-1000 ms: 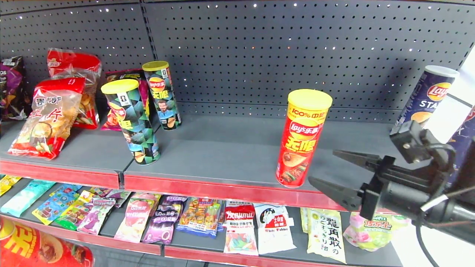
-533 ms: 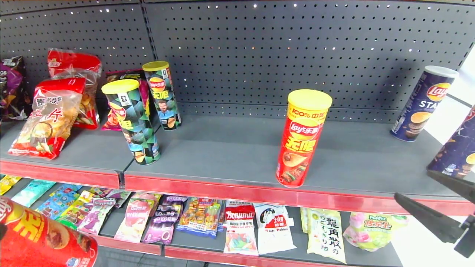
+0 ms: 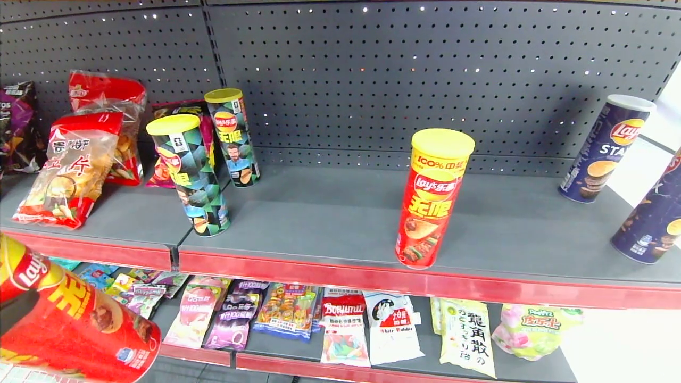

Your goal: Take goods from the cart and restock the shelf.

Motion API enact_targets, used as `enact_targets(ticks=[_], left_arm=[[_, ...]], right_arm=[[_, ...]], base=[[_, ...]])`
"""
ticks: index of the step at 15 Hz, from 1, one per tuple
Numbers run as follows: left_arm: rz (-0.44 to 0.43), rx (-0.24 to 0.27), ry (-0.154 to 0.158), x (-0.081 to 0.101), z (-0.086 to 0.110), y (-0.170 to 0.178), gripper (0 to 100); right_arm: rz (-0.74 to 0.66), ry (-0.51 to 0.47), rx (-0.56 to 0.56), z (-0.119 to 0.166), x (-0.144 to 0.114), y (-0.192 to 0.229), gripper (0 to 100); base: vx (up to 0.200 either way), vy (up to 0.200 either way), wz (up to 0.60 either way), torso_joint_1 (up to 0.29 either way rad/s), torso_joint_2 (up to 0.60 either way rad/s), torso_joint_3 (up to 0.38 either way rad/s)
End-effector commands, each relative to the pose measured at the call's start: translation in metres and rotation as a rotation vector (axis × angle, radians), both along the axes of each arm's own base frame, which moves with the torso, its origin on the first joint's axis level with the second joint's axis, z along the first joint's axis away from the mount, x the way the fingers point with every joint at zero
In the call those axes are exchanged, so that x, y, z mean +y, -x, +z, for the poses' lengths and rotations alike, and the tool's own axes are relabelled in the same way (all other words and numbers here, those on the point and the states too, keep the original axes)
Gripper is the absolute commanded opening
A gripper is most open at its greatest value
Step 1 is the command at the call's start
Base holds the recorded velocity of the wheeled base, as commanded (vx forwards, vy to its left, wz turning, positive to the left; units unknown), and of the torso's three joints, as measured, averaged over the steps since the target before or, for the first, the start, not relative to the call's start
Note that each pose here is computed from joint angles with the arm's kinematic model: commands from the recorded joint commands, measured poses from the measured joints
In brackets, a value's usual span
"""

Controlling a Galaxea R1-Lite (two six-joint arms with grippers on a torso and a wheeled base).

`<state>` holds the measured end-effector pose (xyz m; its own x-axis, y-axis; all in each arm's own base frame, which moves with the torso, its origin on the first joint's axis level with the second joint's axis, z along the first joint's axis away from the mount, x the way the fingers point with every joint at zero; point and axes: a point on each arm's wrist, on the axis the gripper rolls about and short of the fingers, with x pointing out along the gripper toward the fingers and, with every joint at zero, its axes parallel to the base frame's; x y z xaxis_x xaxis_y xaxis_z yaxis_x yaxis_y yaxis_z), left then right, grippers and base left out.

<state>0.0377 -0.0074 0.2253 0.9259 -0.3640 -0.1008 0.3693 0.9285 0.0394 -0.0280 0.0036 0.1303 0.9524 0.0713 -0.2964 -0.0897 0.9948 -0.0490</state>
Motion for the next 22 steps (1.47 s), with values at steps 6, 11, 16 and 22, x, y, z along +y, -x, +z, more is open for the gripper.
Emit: enact_targets(ticks=[6,11,16,22], left_arm=[[-0.002,0.033,0.003,0.001,-0.002,-0.012,0],[0.0,0.021,0.004,0.001,0.0,-0.012,0],[0.001,0.028,0.011,0.0,-0.01,-0.008,0],[0.001,0.022,0.016,0.0,-0.012,-0.003,0]], right_arm=[[0.078,-0.022,-0.063,-0.037,0.004,0.002,100],[-0.102,0.025,-0.256,-0.047,-0.001,-0.013,100],[-0.106,-0.048,-0.209,-0.053,-0.003,-0.012,100],[-0.037,-0.066,-0.293,-0.055,-0.003,-0.005,100]], base=[[0.0,0.0,0.0,0.0,0.0,0.0],[0.0,0.0,0.0,0.0,0.0,0.0],[0.0,0.0,0.0,0.0,0.0,0.0],[0.0,0.0,0.0,0.0,0.0,0.0]])
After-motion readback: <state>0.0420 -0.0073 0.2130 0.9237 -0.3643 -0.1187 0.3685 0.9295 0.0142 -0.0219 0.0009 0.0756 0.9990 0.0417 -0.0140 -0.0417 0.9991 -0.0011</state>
